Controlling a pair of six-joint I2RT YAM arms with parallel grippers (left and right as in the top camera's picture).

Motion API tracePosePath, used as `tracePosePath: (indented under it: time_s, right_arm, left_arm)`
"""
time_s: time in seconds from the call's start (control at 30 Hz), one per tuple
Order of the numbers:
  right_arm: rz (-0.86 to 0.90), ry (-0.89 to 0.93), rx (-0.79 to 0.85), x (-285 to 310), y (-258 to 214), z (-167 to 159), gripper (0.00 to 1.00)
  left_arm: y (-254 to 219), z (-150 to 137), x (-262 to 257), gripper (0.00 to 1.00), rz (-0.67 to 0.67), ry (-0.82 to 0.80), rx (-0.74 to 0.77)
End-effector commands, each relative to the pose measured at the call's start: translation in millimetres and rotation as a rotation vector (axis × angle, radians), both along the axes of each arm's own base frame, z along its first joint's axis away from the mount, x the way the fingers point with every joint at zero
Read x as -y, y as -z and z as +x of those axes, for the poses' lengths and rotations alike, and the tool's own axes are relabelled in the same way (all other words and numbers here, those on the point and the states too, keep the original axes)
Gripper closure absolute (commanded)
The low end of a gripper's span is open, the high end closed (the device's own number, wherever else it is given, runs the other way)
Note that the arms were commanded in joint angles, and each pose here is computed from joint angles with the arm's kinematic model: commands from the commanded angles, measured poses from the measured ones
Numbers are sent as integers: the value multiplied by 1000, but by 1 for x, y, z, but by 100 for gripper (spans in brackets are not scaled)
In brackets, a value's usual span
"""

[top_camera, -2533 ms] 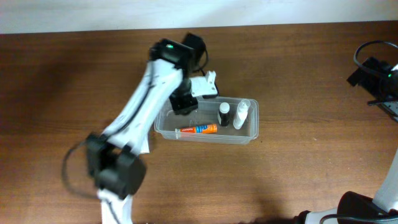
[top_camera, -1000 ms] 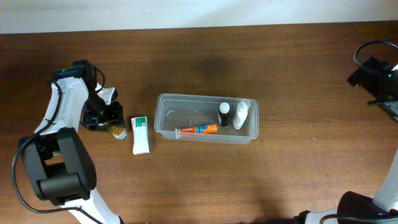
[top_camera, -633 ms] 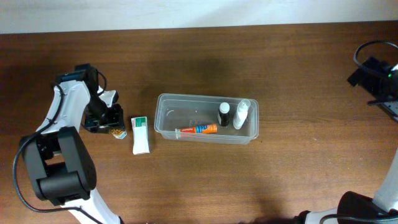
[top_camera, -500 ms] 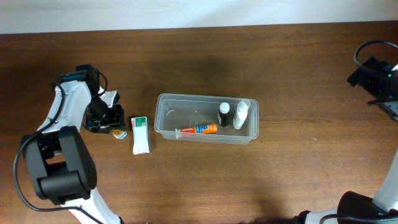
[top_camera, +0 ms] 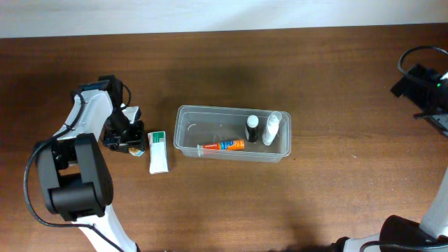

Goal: Pack container
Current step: 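Grasp the gold-lidded jar with the left gripper and lift, then place the jar in the container beside the brown bottle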

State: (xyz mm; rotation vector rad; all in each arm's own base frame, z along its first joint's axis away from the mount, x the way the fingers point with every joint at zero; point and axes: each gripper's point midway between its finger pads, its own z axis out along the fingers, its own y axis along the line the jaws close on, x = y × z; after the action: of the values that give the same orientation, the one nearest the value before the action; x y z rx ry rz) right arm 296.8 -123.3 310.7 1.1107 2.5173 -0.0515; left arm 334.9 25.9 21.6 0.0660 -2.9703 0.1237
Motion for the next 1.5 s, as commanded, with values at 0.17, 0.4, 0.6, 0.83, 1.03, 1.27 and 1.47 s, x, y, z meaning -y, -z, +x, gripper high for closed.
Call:
tracePosePath:
  time_s: [0.17,0.4,0.6,0.83,1.03,1.27,1.47]
  right_arm:
    - [-9,4,-3,2,0,-1,2]
    - [-9,4,-3,2,0,-1,2]
    - [-9,4,-3,2,0,-1,2]
    - [-9,4,-3,3,0,-1,2]
    - [-9,4,-3,2,0,-1,2]
    - [-9,4,-3,2,0,-1,2]
    - [-9,4,-3,2,0,-1,2]
  left_arm:
    - [-18,1,-3,69,10,-5,-23]
    - [-108,29,10,70,11,31,74]
    - [-180,51,79,70,-62,179,271]
    - [-181,50,163,70,-98,356,339]
    - [-150,40,215,70,-119,472,335]
    - [-97,32,255,70,-141,546,355]
    - [-59,30,272,70,-149,583,392]
